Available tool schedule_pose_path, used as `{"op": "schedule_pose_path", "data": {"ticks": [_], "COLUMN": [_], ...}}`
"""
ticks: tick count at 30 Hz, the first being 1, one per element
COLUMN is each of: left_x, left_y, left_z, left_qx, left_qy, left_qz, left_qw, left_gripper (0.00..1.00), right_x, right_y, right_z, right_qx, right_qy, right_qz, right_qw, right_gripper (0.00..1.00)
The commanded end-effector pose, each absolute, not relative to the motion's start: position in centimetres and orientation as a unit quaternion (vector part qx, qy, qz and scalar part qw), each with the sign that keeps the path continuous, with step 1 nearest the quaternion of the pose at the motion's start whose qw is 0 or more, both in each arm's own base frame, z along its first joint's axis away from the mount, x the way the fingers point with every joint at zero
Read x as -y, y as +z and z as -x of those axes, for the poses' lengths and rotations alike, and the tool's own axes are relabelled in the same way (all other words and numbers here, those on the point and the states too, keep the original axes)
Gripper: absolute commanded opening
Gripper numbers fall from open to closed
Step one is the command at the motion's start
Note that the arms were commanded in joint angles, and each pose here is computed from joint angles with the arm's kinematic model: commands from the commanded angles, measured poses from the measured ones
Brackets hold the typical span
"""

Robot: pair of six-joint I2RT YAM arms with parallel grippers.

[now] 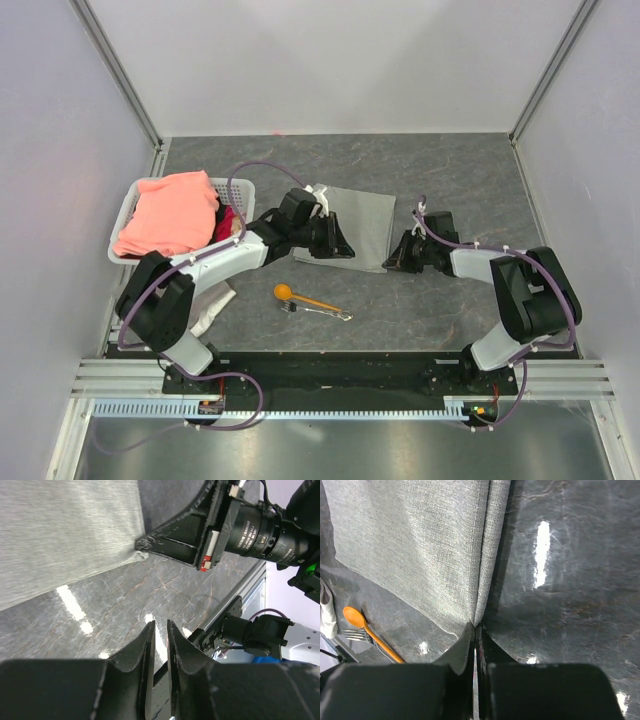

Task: Fold the napkin into a case and place the utensils inside
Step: Smooth out the square-folded napkin at the center of the board.

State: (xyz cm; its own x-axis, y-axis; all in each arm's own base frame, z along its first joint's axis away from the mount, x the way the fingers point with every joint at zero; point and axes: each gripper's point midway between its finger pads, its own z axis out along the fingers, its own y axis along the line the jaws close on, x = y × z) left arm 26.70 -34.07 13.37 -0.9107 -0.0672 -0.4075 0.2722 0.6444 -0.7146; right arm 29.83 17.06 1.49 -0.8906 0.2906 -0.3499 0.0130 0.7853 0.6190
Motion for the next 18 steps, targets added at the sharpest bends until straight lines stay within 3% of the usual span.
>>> {"op": "schedule_pose_path", "data": {"ticks": [1,5,7,8,11,14,18], "left_x": [33.0,32.4,32.1,31.8,31.1,30.3,29.6], "left_y": [15.2,15.7,15.9,16.3,16.8,17.3,17.5], "left_z": [-27.0,-27.3,-27.4,-27.5,-27.5,-27.5,-27.6], "left_qx": [-0.871,-0.866,-0.865,-0.863,-0.859,-0.855,-0.852], "left_qy": [-0.443,-0.454,-0.457,-0.459,-0.463,-0.466,-0.471], "left_qz": [-0.045,-0.038,-0.035,-0.032,-0.029,-0.023,-0.017], "left_qw": [0.205,0.206,0.206,0.211,0.218,0.227,0.23], "left_gripper": [0.22,0.22,0.22,0.22,0.22,0.22,0.22], "right_x": [-13.4,-11.9,-11.3,-10.3,-8.6,-7.7,-11.2], "right_y": [-2.0,-1.3,-0.3,-0.2,1.6,4.4,6.3], "right_z": [-27.1,-28.3,-29.1,-29.5,-30.9,-32.2,-32.6], "right_qx": [-0.946,-0.951,-0.953,-0.958,-0.962,-0.96,-0.957], "right_qy": [0.25,0.218,0.203,0.173,0.121,0.064,0.096], "right_qz": [-0.109,-0.119,-0.121,-0.12,-0.109,-0.094,-0.066], "right_qw": [0.176,0.184,0.188,0.194,0.217,0.257,0.265], "right_gripper": [0.0,0.0,0.19,0.37,0.55,0.63,0.66]}}
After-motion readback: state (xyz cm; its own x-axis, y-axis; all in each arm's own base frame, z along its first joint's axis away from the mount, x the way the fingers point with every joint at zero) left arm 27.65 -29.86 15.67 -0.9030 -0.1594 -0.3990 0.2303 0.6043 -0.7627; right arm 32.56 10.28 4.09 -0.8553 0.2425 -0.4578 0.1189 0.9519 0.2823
